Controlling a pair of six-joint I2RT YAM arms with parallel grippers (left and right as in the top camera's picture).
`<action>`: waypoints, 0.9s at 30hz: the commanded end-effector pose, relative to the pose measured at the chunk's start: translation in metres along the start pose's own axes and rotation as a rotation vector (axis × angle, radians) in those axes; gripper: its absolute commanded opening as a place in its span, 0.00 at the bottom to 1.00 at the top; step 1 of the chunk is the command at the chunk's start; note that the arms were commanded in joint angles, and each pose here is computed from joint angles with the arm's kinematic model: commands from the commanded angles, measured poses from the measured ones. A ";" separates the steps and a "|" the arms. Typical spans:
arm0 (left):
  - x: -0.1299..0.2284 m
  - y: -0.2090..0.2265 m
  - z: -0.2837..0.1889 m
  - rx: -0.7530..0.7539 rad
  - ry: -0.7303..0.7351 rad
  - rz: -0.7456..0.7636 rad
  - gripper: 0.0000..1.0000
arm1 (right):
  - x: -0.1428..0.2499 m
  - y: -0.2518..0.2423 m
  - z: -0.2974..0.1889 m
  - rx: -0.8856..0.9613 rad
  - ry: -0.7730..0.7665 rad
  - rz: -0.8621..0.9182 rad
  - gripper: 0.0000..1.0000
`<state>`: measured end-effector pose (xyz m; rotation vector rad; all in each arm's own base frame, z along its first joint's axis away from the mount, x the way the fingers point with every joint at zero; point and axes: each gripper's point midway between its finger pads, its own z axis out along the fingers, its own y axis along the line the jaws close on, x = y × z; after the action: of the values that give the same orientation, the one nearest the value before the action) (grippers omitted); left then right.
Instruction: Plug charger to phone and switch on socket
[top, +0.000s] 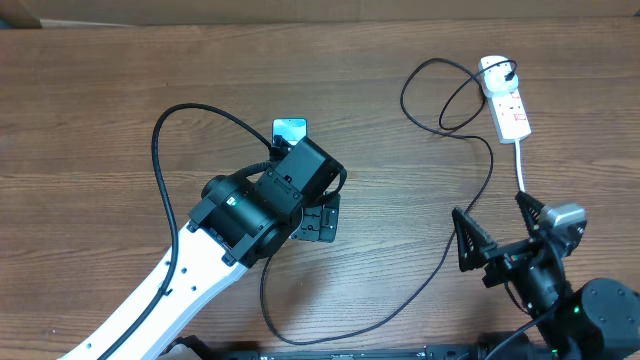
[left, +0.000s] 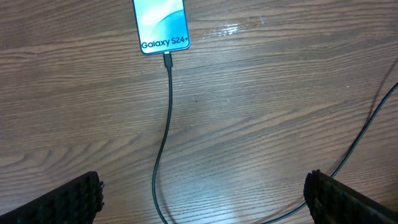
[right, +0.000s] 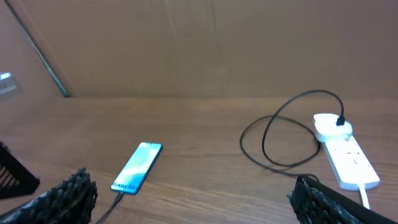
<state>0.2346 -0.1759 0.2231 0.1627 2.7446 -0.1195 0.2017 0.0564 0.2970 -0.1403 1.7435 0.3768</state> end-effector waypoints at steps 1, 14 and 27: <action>0.000 0.000 0.002 -0.014 0.000 0.019 0.99 | 0.015 -0.001 0.002 -0.017 -0.064 -0.031 1.00; 0.000 0.000 0.002 -0.014 0.000 0.020 1.00 | 0.047 -0.017 0.029 -0.005 -0.293 -0.153 1.00; 0.000 0.000 0.002 -0.014 0.000 0.020 1.00 | 0.073 -0.049 0.043 0.124 -0.313 -0.123 1.00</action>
<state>0.2345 -0.1757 0.2231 0.1628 2.7452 -0.1188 0.2379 0.0367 0.2210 -0.1141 1.4421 0.2033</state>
